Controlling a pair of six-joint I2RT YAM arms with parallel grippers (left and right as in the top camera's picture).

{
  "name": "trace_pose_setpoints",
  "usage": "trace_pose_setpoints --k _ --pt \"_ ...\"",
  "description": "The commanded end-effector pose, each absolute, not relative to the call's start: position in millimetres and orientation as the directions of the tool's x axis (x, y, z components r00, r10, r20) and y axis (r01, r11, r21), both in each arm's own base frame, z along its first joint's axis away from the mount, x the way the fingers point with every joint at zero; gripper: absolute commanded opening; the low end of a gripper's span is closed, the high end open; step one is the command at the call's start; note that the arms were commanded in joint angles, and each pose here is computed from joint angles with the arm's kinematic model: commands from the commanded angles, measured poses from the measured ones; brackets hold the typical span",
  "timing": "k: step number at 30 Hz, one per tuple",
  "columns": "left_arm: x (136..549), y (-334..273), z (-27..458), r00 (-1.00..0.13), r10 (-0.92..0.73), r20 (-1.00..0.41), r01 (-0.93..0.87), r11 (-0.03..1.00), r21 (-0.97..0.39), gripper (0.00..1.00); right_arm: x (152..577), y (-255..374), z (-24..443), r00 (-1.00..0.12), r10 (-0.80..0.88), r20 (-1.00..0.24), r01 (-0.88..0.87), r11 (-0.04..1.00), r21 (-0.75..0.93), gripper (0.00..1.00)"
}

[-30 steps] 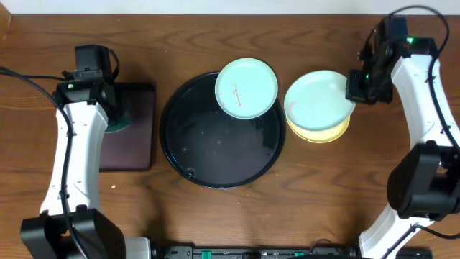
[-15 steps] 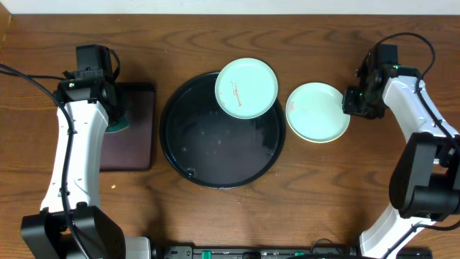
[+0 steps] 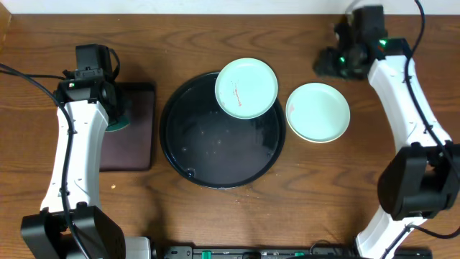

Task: Clean dirty plates on tray and stack at the side
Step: 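Release the plate and raise the right gripper away, then grip the rim of the last pale green plate with the right gripper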

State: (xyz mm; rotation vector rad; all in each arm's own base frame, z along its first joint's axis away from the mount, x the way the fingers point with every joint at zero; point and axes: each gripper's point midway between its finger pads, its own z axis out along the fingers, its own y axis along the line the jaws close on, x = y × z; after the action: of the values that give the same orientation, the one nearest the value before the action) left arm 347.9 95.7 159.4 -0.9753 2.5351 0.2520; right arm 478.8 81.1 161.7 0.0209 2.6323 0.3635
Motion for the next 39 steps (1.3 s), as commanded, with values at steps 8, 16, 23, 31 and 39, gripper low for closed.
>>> trace_pose_setpoints --k 8,16,23,31,39 --pt "348 92 156 -0.682 -0.599 -0.420 -0.663 0.749 0.009 0.07 515 174 149 -0.883 -0.101 -0.458 -0.277 0.900 0.337 0.61" --pt "348 92 156 -0.682 -0.599 -0.420 -0.663 0.748 0.009 0.07 502 187 78 -0.925 -0.209 -0.316 -0.315 0.889 0.333 0.50" --pt "348 92 156 -0.682 -0.599 -0.419 -0.663 0.749 0.010 0.08 501 201 43 -0.931 -0.234 -0.281 -0.322 0.888 0.327 0.24" --pt "348 92 156 -0.682 -0.599 -0.419 -0.663 0.748 0.009 0.07 500 202 39 -0.941 -0.211 -0.263 -0.294 0.896 0.334 0.01" --pt "351 78 154 -0.700 -0.595 -0.394 -0.637 0.770 -0.033 0.07 485 223 80 -0.930 -0.225 -0.290 -0.324 0.875 0.359 0.01"
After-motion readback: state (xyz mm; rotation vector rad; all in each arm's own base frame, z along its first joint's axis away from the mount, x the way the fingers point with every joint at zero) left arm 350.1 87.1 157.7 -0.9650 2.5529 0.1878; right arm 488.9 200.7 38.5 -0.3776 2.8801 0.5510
